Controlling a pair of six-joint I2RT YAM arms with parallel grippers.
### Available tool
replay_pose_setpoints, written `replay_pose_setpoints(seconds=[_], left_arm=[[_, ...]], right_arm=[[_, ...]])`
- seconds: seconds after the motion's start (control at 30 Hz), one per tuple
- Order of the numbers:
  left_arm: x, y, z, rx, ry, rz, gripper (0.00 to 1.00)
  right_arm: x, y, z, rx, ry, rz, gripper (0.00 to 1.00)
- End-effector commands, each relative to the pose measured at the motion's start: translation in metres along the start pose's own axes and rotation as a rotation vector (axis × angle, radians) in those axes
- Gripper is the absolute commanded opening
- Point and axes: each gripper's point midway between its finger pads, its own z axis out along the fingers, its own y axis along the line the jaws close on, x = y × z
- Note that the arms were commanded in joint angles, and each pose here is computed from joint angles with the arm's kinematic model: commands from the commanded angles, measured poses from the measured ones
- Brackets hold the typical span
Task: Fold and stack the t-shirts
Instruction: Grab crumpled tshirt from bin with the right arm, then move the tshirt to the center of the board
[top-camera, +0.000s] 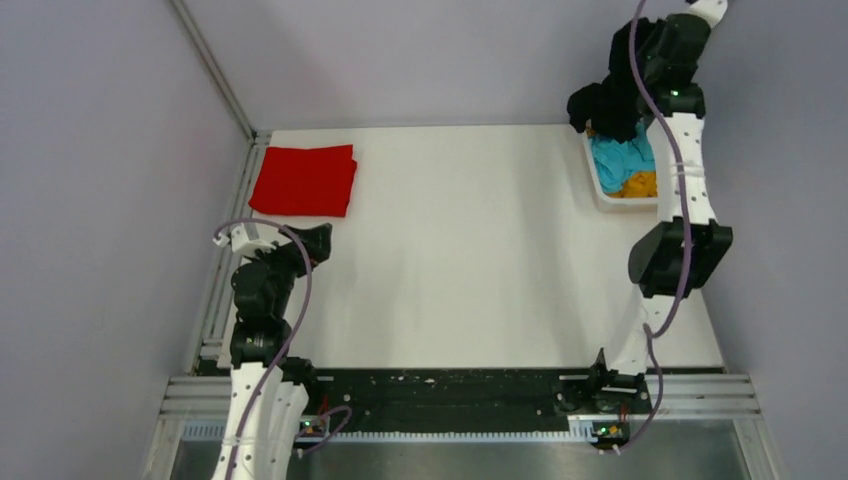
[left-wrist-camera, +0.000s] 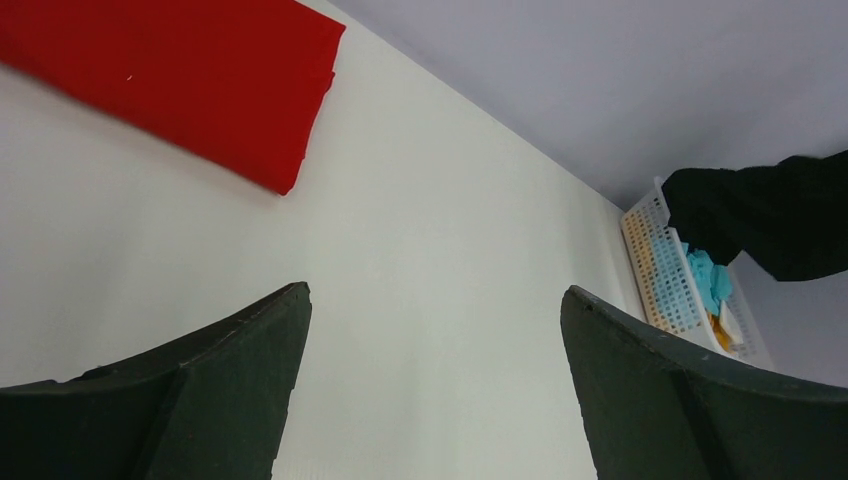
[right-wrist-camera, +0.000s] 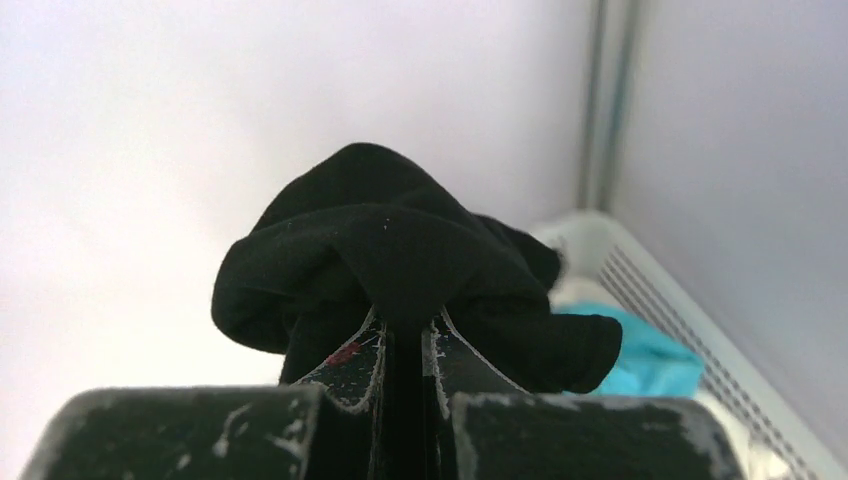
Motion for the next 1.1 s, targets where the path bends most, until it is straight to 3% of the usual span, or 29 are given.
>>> replay_pose_setpoints(seconds=[0.0, 0.27, 0.5, 0.63, 0.77, 1.0, 1.07], left_arm=[[-0.010, -0.017, -0.002, 0.077, -0.033, 0.015, 0.99], [0.001, -0.029, -0.002, 0.133, 0.048, -0.016, 0.99], [0.019, -0.038, -0.003, 0.172, 0.150, -0.108, 0.99], [0.024, -0.037, -0.008, 0.145, 0.194, -0.128, 0.99], [0.022, -0.033, -0.015, 0.106, 0.183, -0.148, 0.99], [0.027, -0.010, -0.019, 0.002, 0.157, -0.160, 0.99], [0.034, -0.001, -0.016, -0.027, 0.169, -0.168, 0.99]], right_arm=[[-0.150, 0.074, -0.124, -0.431, -0.285, 0.069, 0.00], [-0.156, 0.181, -0.283, -1.017, -0.170, 0.155, 0.00], [-0.111, 0.254, -0.389, -1.292, -0.070, 0.151, 0.00], [-0.084, 0.267, -0.404, -1.240, 0.000, 0.250, 0.00], [-0.031, 0.256, -0.377, -1.102, 0.077, 0.291, 0.00], [0.174, 0.168, -0.332, -0.806, 0.392, 0.133, 0.00], [0.230, 0.126, -0.315, -0.681, 0.461, 0.089, 0.13]])
